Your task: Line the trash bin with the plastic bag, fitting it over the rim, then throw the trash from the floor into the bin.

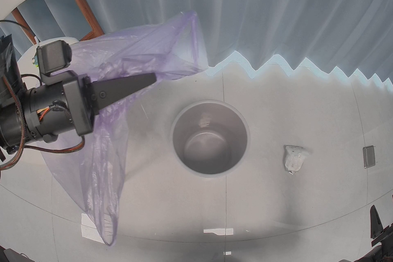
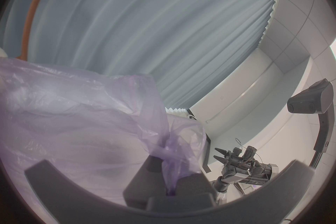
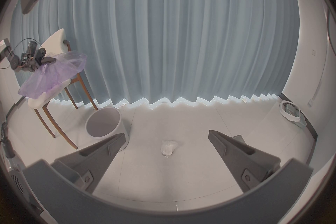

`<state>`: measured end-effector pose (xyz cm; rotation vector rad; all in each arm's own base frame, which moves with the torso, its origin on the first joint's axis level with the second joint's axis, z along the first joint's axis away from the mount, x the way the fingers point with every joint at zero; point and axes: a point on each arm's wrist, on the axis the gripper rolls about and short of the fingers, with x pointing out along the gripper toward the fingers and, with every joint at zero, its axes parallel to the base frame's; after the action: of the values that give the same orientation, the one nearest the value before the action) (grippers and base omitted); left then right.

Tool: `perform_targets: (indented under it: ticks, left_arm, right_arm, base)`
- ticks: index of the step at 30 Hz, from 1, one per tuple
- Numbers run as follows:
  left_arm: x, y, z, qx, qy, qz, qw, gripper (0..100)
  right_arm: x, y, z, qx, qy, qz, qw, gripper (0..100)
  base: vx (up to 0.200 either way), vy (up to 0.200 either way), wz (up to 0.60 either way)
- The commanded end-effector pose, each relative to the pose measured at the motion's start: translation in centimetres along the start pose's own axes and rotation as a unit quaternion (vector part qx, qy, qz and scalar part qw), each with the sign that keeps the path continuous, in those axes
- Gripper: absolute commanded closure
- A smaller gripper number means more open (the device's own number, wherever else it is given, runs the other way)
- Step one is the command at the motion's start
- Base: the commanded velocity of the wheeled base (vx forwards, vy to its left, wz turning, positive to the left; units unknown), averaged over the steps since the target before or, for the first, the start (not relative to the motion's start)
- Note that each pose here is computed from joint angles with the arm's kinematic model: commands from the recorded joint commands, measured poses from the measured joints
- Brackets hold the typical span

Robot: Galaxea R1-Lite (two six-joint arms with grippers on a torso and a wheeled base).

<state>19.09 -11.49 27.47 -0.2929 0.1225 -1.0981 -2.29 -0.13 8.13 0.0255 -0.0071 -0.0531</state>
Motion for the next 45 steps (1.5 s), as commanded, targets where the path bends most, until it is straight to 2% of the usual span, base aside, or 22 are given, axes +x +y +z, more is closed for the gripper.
perform_targets:
  ticks: [1,5,10,17,28,30,33,35,40,43,45]
  left_arm:
    - [3.1,0.0,-1.3,-0.010,0.031,-0.036,0.9988,100]
    - [5.3,-0.8,-2.5,0.003,0.042,-0.073,0.9964,100]
    - [7.2,-0.8,-3.5,0.010,0.037,-0.090,0.9952,100]
    - [8.2,-0.8,-3.8,0.022,0.026,-0.080,0.9962,100]
    - [8.2,-1.2,-2.4,0.032,0.000,-0.071,0.9970,100]
    - [8.0,-1.1,-2.4,0.031,0.001,-0.062,0.9976,100]
    - [7.9,-0.6,-3.0,0.027,0.000,-0.024,0.9994,100]
    - [7.9,-0.5,-3.2,0.025,0.003,-0.017,0.9995,100]
    - [8.0,-0.6,-2.7,0.029,-0.005,-0.018,0.9994,100]
    - [8.2,-1.4,-1.9,0.036,-0.017,-0.030,0.9987,100]
    - [8.4,-2.7,-1.7,0.036,-0.015,-0.050,0.9980,100]
  right_arm:
    - [0.0,0.0,-0.5,0.000,0.000,0.000,1.0000,0]
    - [0.0,0.0,-0.5,0.000,0.000,0.000,1.0000,0]
    - [0.0,0.0,-0.5,0.000,0.000,0.000,1.0000,0]
    - [0.0,0.0,-0.5,0.000,0.000,0.000,1.0000,0]
    - [0.0,0.0,-0.5,-0.001,0.000,0.000,1.0000,0]
    - [0.0,0.0,-0.5,-0.001,0.000,0.000,1.0000,0]
    - [0.0,0.0,-0.5,-0.001,0.000,0.000,1.0000,0]
    - [0.0,0.0,-0.5,-0.001,0.000,0.000,1.0000,0]
    - [0.0,0.0,-0.5,-0.001,0.000,0.000,1.0000,0]
    - [0.0,0.0,-0.5,-0.001,0.000,0.000,1.0000,0]
    - [0.0,0.0,-0.5,-0.001,0.000,0.000,1.0000,0]
  base:
    - [0.000,0.000,0.00]
    - [0.000,0.000,0.00]
    - [0.000,0.000,0.00]
    - [0.000,0.000,0.00]
    - [0.000,0.000,0.00]
    - [0.000,0.000,0.00]
    - [0.000,0.000,0.00]
    - [0.000,0.000,0.00]
    - [0.000,0.000,0.00]
    - [0.000,0.000,0.00]
    - [0.000,0.000,0.00]
